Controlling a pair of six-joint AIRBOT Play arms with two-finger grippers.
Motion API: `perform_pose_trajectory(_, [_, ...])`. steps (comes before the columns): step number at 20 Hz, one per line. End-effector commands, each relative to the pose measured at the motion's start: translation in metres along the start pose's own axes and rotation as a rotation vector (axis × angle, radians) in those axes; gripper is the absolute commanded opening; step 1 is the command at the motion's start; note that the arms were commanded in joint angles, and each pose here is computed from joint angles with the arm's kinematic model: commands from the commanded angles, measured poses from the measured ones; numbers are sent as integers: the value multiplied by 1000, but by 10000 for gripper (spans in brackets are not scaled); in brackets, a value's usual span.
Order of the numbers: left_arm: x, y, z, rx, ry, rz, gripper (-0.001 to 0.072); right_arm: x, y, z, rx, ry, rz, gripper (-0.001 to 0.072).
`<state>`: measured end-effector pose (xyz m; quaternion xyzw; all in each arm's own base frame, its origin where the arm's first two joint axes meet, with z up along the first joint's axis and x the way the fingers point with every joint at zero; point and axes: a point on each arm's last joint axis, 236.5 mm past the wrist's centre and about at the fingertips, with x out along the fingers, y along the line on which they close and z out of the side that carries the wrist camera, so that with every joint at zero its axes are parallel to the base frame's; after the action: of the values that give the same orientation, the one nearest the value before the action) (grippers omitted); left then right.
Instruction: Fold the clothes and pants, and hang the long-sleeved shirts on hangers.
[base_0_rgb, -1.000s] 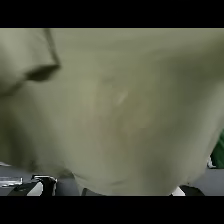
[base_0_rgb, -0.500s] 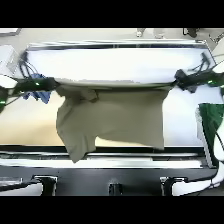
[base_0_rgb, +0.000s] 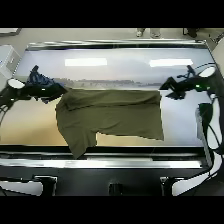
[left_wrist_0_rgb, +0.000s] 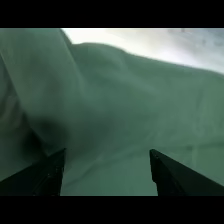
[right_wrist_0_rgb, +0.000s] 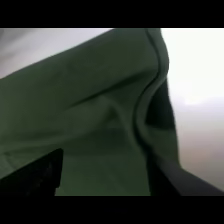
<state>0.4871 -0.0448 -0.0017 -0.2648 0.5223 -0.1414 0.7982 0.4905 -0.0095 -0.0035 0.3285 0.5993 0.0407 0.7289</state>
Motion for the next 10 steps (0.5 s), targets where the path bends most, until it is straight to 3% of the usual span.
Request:
perform_pose_trajectory(1, [-51,66,-63,-110,299,123,594,-52,-80,-53,39,187,-258,559])
perform_pose_trajectory(4, [-53,106,-131,-254,456,124,587,-53,-118,-104,83,264,-342,531])
perform_pose_trajectory(6, [-38,111,-156,-274,478,83,499,-43,-124,-130,78,291,-337,532])
perform_pose_trajectory(10, [-12,101,-164,-249,439,20,499,-40,-124,-148,89,324,-327,532])
